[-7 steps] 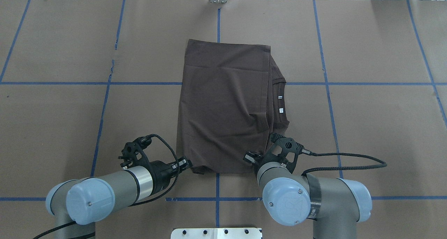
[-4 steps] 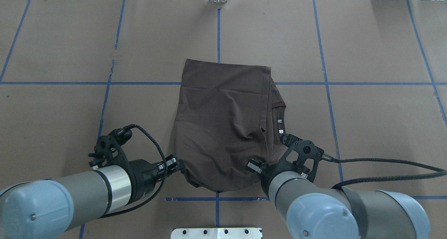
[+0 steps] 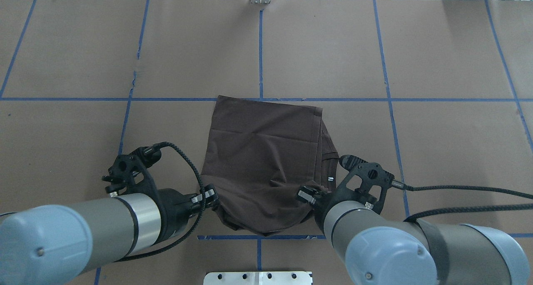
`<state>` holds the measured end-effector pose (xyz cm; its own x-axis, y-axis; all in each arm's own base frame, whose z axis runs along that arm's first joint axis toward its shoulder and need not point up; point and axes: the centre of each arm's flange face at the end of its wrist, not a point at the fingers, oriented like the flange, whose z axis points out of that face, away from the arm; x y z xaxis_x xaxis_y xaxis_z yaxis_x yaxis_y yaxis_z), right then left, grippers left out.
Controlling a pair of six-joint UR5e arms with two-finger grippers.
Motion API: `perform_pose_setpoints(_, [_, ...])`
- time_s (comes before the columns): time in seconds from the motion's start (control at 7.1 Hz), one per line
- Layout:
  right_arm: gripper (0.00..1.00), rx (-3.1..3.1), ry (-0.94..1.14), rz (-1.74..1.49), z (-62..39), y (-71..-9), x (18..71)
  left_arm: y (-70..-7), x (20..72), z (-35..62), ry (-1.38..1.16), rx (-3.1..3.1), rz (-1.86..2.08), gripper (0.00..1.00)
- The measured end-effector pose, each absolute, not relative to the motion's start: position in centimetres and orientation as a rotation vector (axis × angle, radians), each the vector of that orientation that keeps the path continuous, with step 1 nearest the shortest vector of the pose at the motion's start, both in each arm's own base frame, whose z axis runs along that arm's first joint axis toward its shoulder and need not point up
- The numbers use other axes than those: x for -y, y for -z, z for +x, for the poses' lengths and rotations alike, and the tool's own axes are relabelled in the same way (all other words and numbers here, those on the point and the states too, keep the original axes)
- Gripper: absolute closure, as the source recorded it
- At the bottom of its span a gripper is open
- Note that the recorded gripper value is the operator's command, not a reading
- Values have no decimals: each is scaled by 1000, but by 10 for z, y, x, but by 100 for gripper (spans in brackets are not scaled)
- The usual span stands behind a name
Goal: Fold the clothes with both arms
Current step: 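Lift the near edge with both grippers and fold it toward the far edge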
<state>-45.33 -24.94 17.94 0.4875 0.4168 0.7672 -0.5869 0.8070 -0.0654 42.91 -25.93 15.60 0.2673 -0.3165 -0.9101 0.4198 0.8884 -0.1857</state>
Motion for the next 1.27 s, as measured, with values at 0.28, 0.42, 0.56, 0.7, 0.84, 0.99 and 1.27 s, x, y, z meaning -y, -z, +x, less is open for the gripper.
perform_pose_setpoints(0.28, [100,811,-685,241,-474,-184,320,-172,333,442,511,-1137,229,100])
perform_pose_setpoints(0.42, [100,802,-710,251,-487,-195,352,-188,369,451,511,-1114,268,100])
perform_pose_setpoints(0.56, [100,800,-724,263,-504,-210,383,-208,407,464,513,-1101,298,100])
perform_pose_setpoints(0.7, [100,791,-733,270,-522,-225,411,-228,440,481,521,-1091,319,100])
perform_pose_setpoints(0.84, [100,781,-738,274,-540,-238,434,-244,464,496,524,-1080,334,100])
perform_pose_setpoints(0.99, [100,775,-742,279,-552,-251,452,-253,480,510,523,-1067,343,100])
perform_pose_setpoints(1.27, [85,755,-735,279,-563,-274,473,-267,500,530,526,-1046,346,100])
